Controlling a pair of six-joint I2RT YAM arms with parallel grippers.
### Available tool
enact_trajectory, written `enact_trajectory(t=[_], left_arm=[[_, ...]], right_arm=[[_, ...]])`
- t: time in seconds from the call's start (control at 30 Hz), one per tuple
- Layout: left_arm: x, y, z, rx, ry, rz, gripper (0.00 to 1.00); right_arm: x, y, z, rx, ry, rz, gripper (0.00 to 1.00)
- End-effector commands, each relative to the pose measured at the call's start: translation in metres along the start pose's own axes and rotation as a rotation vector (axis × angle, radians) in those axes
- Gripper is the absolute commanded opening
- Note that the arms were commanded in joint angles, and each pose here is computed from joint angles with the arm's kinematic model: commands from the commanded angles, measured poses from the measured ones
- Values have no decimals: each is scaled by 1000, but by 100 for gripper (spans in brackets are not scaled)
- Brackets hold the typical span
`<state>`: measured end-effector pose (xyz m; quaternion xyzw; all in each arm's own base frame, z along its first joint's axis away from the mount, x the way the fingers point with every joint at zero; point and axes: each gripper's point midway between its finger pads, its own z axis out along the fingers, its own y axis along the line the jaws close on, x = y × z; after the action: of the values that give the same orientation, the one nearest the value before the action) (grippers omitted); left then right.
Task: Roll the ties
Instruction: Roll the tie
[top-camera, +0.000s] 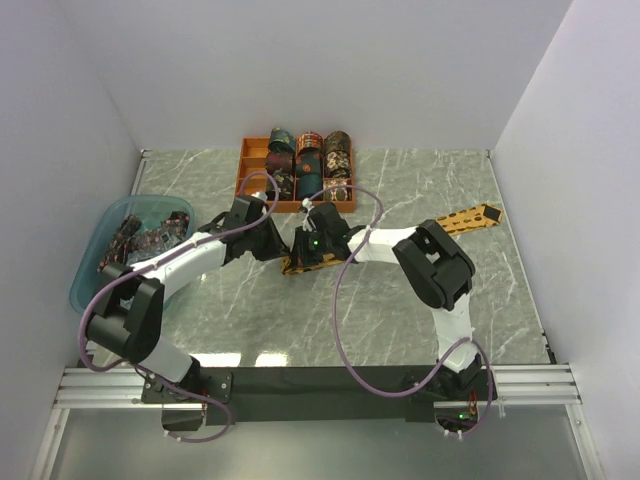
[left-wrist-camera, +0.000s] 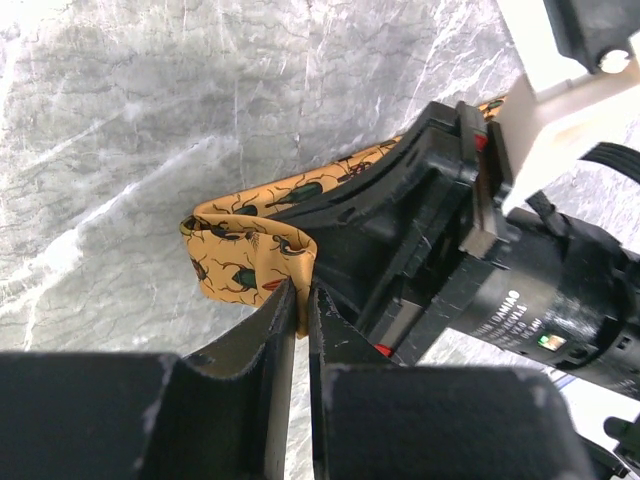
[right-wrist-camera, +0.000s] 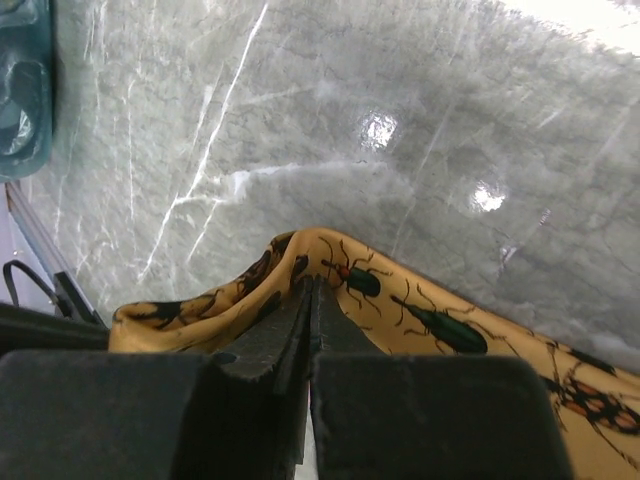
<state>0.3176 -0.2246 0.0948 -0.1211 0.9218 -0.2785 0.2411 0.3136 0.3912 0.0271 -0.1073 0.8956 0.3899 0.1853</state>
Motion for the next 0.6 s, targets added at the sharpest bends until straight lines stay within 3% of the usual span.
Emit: enact_trajectory(t=[0.0, 0.3, 0.57], left_arm=[[-15, -19, -2, 47, -37, 22, 14], [-6, -21, 10, 48, 8, 39, 15], [-1, -26, 25, 65, 30, 37, 22]], right_arm=[[-18, 12, -18, 2, -63, -47, 4], [-32, -11, -46, 120, -147, -65, 7], [-34, -17, -60, 117, -175, -52, 13]])
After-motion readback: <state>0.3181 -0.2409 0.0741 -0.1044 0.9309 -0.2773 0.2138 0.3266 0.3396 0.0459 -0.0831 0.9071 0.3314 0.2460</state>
